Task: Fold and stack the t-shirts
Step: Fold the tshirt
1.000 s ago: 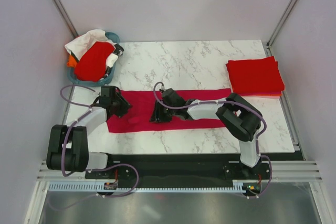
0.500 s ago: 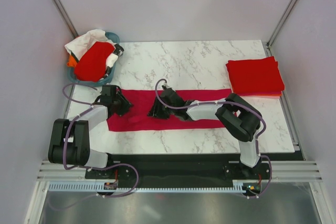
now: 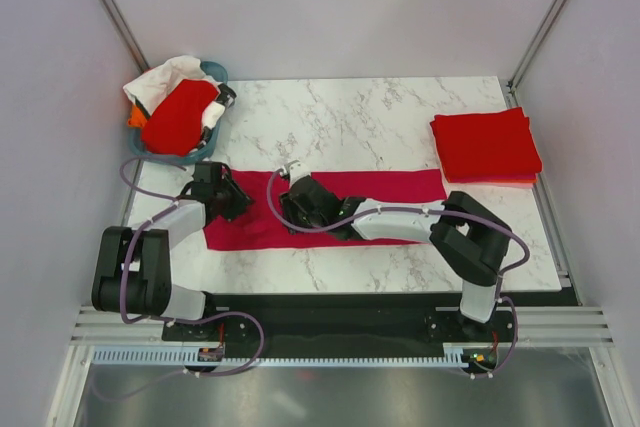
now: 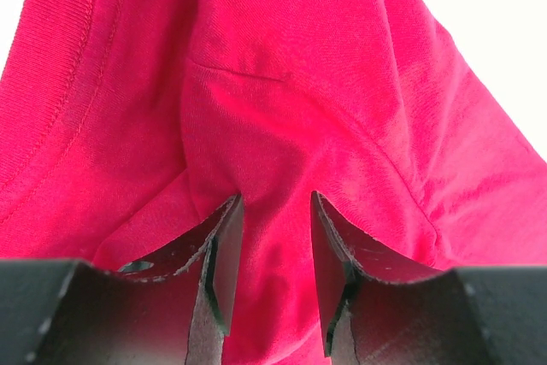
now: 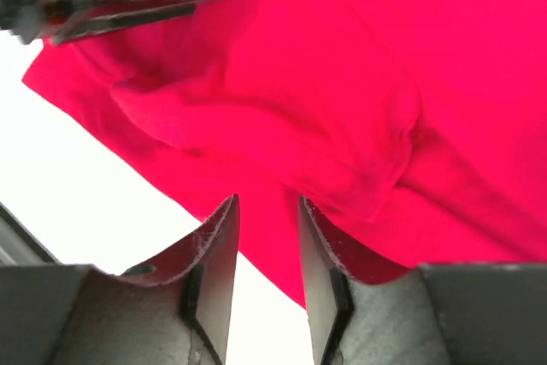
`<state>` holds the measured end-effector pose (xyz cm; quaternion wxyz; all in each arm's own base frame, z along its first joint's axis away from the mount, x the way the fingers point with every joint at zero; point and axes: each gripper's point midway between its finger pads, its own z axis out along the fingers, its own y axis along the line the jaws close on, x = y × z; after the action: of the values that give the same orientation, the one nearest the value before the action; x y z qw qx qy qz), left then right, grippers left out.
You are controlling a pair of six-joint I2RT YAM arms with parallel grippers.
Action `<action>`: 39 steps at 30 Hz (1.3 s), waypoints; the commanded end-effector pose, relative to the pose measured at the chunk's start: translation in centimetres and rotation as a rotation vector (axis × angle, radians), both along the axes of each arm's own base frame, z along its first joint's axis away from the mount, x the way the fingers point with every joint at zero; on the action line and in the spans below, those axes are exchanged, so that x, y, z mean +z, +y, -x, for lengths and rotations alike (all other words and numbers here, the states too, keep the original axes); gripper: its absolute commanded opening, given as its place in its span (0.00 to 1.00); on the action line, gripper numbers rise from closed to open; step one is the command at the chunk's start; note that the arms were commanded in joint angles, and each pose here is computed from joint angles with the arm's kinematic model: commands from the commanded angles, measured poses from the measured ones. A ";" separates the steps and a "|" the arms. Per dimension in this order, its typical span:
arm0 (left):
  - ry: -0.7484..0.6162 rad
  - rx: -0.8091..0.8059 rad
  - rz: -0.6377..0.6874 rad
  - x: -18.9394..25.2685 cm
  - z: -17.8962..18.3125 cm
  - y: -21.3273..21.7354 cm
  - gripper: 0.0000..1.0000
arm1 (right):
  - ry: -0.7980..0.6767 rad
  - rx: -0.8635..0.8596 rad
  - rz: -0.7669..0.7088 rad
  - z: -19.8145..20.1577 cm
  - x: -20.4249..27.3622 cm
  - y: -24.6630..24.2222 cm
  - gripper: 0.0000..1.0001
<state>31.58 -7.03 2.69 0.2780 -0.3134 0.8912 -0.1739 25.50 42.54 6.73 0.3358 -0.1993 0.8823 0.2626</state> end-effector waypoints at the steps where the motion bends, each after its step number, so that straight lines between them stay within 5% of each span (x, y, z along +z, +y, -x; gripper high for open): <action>1: -0.041 -0.023 -0.049 0.6 -0.9 0.4 0.45 | -0.307 0.131 0.112 -0.8 3.1 -1.0 0.43; 5: -0.044 -0.021 -0.051 0.7 -1.0 0.5 0.45 | -0.395 0.170 0.168 -1.4 3.9 -1.3 0.41; 7: -0.036 -0.022 -0.050 0.5 -0.9 0.5 0.45 | -0.413 0.290 0.145 -0.4 3.5 0.3 0.55; 19: 0.055 -0.007 -0.032 -1.0 -0.6 0.3 0.45 | -0.689 0.537 0.213 4.5 1.6 5.7 0.52; 39: 0.062 -0.011 -0.009 -0.9 -0.6 -0.1 0.45 | -0.787 0.397 0.300 1.7 0.2 8.0 0.50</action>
<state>32.78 -7.17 2.57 0.2722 -0.3124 0.8937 -0.1721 23.12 48.80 4.52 0.5206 -0.5209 0.6712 0.0843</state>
